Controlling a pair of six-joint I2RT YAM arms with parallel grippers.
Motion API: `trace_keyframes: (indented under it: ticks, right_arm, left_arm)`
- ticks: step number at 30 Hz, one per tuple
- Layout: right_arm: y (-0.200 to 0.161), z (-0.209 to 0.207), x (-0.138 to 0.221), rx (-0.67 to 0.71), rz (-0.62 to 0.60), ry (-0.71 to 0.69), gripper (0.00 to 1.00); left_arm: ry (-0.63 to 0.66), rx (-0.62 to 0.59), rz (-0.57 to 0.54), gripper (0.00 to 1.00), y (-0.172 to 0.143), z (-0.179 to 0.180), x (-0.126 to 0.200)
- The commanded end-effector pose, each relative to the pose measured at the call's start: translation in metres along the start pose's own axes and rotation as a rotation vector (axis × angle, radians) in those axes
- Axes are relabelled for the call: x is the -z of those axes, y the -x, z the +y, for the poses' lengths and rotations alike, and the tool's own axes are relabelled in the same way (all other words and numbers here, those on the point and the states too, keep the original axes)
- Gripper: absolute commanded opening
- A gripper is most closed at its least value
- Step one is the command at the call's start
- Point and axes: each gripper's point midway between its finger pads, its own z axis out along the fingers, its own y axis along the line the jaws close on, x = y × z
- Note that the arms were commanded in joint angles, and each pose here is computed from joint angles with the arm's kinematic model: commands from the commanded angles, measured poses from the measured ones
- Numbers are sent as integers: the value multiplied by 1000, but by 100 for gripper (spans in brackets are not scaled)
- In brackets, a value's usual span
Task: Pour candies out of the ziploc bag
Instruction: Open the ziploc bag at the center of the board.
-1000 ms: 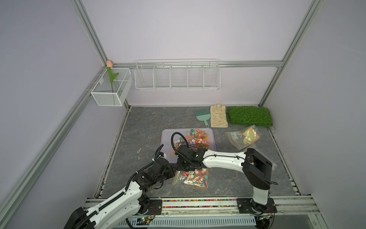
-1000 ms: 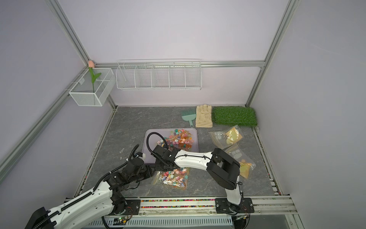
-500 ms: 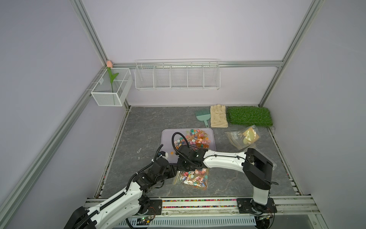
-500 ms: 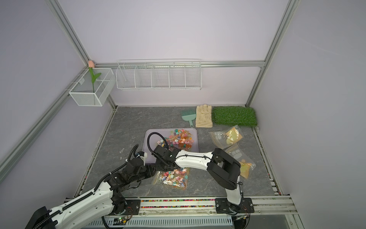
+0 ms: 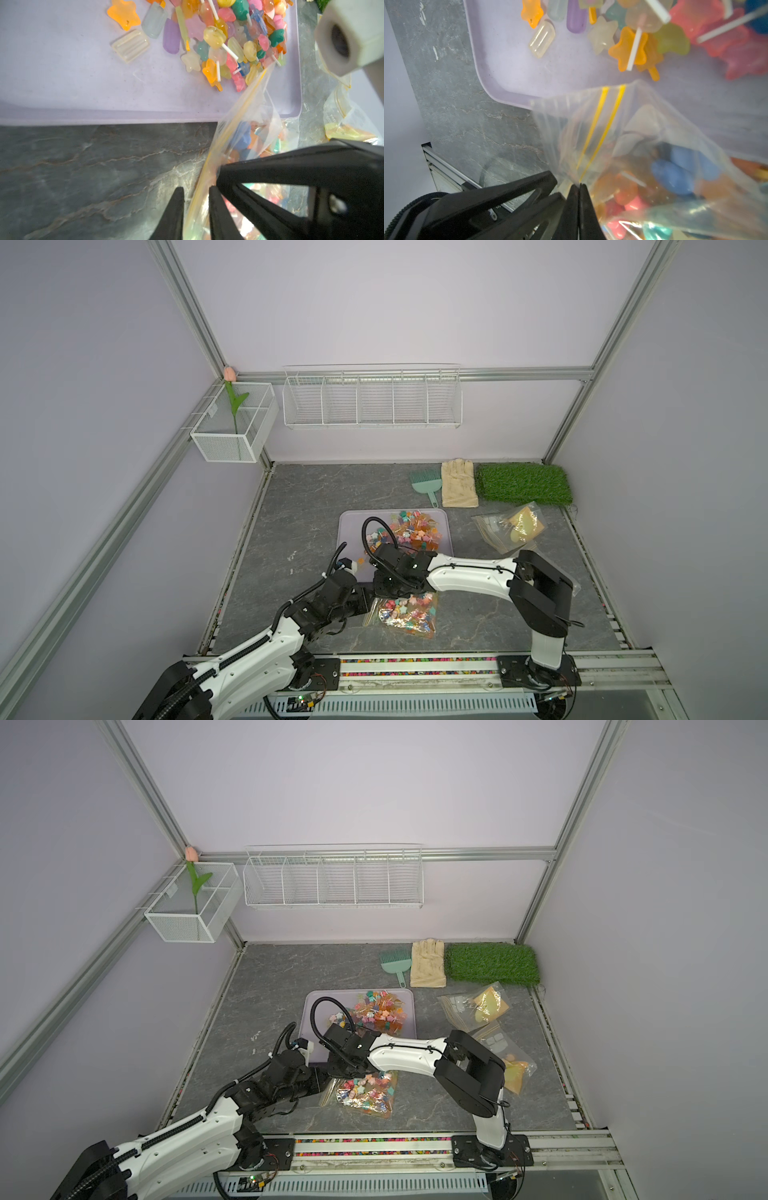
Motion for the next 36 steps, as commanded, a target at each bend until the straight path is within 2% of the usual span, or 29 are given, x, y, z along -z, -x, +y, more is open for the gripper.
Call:
trace_keyframes:
  ticks: [1, 9, 13, 16, 25, 30, 36]
  right_arm:
    - [0, -2, 7, -8, -3, 7, 7]
    - [1, -3, 7, -11, -4, 9, 7]
    - [1, -3, 8, -14, -8, 7, 7]
    - [3, -3, 8, -18, -10, 8, 7]
    - [6, -4, 6, -30, -15, 8, 7]
    - [9, 2, 8, -28, -25, 23, 22]
    - [12, 5, 7, -31, -28, 28, 32]
  left_arm:
    - [11, -7, -1, 20, 0, 3, -1]
    - [22, -23, 27, 10, -4, 5, -4]
    - [14, -23, 40, 9, -5, 3, -7]
    - [8, -24, 49, 1, -7, 2, -9]
    - [-9, -9, 40, 0, -4, -4, -3]
    - [-27, 1, 13, 0, 0, -7, 5]
    - [-22, 4, 19, 0, -2, -5, 4]
